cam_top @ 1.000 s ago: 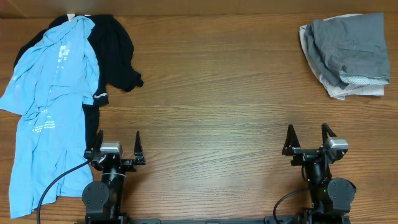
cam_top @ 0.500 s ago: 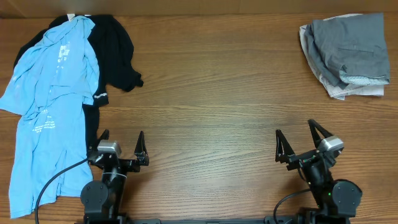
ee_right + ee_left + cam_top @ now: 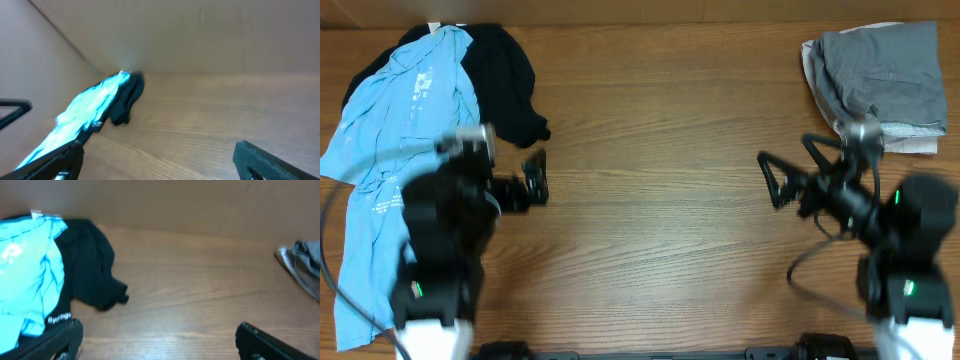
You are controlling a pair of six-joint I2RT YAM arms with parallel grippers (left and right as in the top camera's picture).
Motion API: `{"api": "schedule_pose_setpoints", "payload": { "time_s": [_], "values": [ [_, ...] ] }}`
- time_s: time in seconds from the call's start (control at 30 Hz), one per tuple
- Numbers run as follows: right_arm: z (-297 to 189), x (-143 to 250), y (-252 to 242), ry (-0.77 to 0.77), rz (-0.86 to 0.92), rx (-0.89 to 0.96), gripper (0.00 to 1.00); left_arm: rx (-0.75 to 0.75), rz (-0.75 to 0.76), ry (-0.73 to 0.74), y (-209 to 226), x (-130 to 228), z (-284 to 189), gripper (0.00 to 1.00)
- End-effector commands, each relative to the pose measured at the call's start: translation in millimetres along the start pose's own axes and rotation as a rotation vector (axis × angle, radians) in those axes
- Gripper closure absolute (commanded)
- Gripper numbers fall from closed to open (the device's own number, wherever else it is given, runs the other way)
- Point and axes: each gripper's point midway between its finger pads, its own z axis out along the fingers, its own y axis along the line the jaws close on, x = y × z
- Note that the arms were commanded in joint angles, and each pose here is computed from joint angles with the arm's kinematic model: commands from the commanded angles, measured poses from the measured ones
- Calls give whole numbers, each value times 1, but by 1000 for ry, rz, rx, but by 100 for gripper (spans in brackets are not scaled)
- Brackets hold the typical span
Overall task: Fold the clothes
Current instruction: 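Reach the left gripper to the light-blue T-shirt and grasp it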
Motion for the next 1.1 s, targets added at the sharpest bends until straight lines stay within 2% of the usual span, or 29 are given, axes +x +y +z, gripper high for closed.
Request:
{"api": "schedule_pose_setpoints", "payload": {
  "time_s": [0.0,0.1,0.23,0.27,0.37,0.47,0.57,0.67,0.77,0.9,1.07],
  "values": [
    [23,-14,-5,128,103,-52,0,46,24,92,-11,-43,15,0],
    [45,-7,-25,264,189,-30,0,115,32,280,-20,-53,41,0],
    [63,2,-42,334,251,-22,0,107,-2,410,-11,-42,71,0],
    [75,6,-53,342,258,-21,0,101,-13,469,-3,-25,95,0],
    [82,15,-62,366,283,-15,0,58,-38,594,14,12,124,0],
    [85,19,-65,376,284,-10,0,7,-49,638,34,30,147,0],
    [85,22,-71,384,285,23,0,-38,-83,634,59,34,159,0],
    [84,25,-77,390,284,59,1,-211,-167,585,108,25,159,0],
    [84,26,-81,391,281,82,8,-367,-202,495,162,8,152,0],
    [85,28,-83,397,285,88,18,-439,-209,400,197,-9,155,6],
    [88,38,-88,428,311,96,25,-502,-190,363,224,-4,177,9]
  ]
}}
